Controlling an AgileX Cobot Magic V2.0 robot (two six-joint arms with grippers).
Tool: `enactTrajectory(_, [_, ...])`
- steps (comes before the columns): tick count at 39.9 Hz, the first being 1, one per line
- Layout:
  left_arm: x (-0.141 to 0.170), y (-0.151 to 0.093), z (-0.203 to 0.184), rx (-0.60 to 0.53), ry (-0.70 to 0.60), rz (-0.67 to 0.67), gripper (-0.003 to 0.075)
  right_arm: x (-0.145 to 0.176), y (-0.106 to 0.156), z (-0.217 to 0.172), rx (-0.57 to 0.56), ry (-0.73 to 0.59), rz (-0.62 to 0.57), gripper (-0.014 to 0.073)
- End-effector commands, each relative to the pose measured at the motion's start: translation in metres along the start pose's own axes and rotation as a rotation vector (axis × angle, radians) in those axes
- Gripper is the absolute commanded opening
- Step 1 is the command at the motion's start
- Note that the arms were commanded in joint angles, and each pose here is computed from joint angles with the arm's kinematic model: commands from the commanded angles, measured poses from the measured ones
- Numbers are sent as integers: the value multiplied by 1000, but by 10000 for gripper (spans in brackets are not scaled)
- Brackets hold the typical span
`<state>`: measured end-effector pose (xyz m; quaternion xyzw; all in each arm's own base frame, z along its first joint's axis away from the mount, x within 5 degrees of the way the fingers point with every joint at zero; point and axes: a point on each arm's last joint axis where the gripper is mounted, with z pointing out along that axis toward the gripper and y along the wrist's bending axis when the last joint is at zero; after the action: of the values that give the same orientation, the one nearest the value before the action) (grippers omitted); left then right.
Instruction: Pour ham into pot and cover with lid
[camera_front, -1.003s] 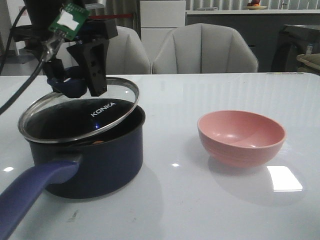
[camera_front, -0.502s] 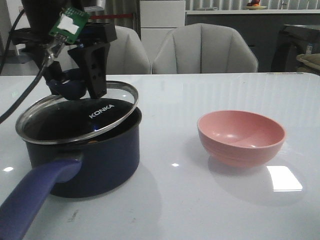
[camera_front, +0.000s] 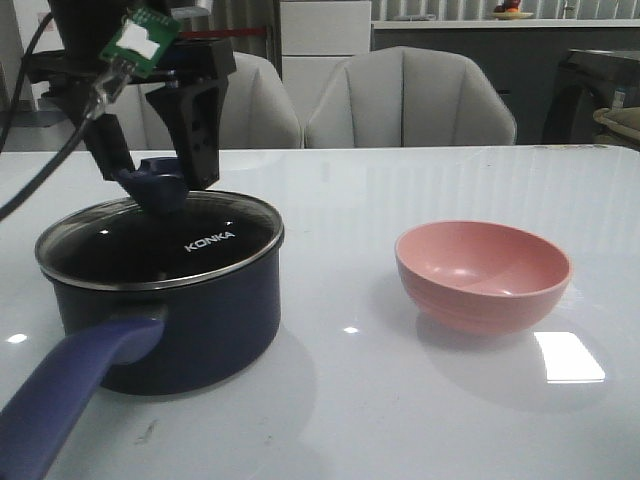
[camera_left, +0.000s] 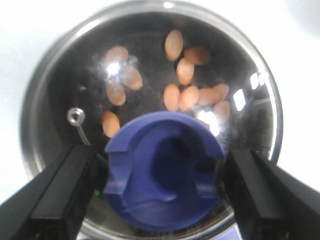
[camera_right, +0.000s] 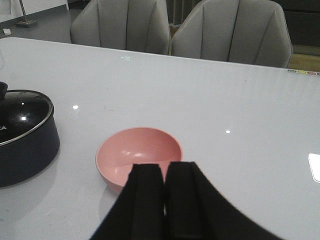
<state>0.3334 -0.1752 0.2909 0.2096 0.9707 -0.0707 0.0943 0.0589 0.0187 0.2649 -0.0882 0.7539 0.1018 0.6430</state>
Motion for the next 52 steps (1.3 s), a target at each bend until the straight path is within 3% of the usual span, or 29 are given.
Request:
enactTrajectory(1, [12, -2, -52, -27, -90, 23, 553, -15, -1, -2, 11, -91, -6, 151])
enactTrajectory(12, [62, 7, -123, -166, -271, 59, 449, -15, -1, -2, 11, -91, -6, 151])
enactTrajectory(25, [151, 8, -171, -171, -563, 76, 394, -15, -1, -2, 11, -91, -6, 151])
enactTrajectory(37, [229, 11, -166, -160, -820, 95, 393, -15, -1, -2, 11, -91, -6, 151])
enactTrajectory(45, [287, 14, -151, -145, -1093, 113, 392, -15, -1, -2, 11, -91, -6, 151])
enactTrajectory(52, [330, 16, -125, -116, -1322, 120, 279, -15, -1, -2, 11, -91, -6, 151])
